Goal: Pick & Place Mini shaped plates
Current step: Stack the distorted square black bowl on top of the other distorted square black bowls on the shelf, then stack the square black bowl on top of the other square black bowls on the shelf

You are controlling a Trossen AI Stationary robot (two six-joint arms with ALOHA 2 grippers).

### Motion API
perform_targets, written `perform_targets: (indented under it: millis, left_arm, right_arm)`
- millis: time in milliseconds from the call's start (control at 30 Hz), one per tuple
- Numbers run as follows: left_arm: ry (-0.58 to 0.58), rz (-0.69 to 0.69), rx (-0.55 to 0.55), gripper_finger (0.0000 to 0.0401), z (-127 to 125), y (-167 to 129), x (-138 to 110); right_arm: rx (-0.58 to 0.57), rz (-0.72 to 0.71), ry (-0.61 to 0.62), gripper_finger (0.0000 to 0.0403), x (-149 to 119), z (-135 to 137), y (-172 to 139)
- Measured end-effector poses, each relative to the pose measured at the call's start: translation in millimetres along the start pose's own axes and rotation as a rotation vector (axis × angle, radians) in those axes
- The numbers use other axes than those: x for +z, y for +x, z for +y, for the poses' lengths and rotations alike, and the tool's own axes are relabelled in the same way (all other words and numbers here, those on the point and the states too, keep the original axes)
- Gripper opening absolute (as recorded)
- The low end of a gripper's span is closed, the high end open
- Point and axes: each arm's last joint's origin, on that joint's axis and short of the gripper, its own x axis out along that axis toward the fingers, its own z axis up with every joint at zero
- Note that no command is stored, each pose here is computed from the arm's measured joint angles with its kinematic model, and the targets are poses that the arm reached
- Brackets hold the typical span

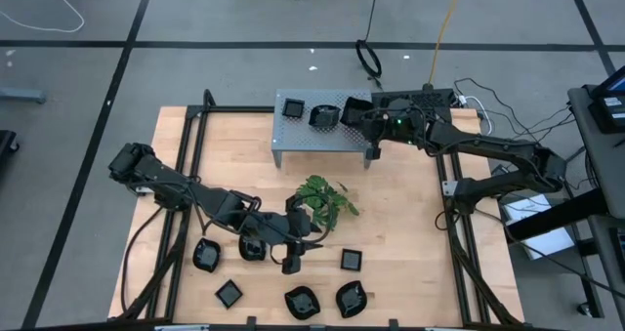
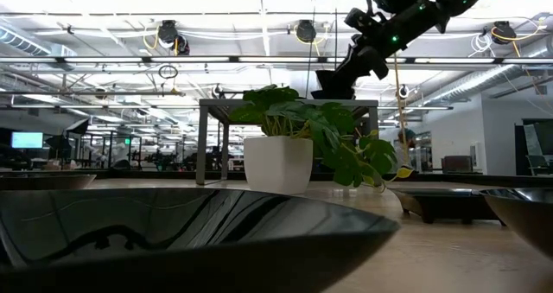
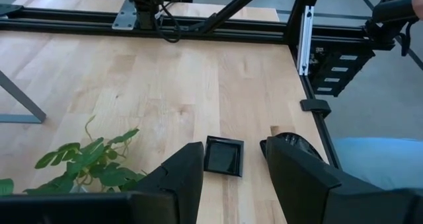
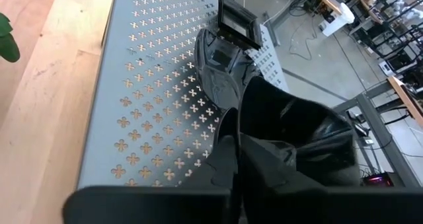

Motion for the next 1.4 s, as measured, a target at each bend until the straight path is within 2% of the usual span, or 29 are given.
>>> perform_targets:
  millis: [267,567,700,900,1100,1267,1400]
  left_arm:
    - [0.000,0.000,0.000,0.0170,0,0,0]
    - [-0.001,-0.001,0.000,0.0170,0,0,0]
    - [-0.002,-0.002,0.000,0.0170,0,0,0]
    - [-0.014,-0.001,-0.001,0.0170,0,0,0]
    - [-0.014,-0.001,-0.001,0.0170,0,0,0]
    - [-0.014,-0.001,-0.001,0.0170,0,0,0]
    - [-0.013,0.001,0.000,0.0170,0,0,0]
  right_arm:
    - [-0.023,-0.023,0.008,0.0001,2,-2,0]
    - [-0.080,-0.051,0.212,0.0008,0,-13,0]
    - [-0.084,-0.046,0.248,0.0034,-2,-15,0]
    - [-0.092,-0.078,0.236,0.0098,2,-15,-1]
    - [-0.100,-0.161,0.214,0.0139,17,-13,-20]
    - [-0.033,-0.215,0.252,0.0145,31,-1,-47]
    - [0.109,-0.175,0.250,0.0139,35,22,-67]
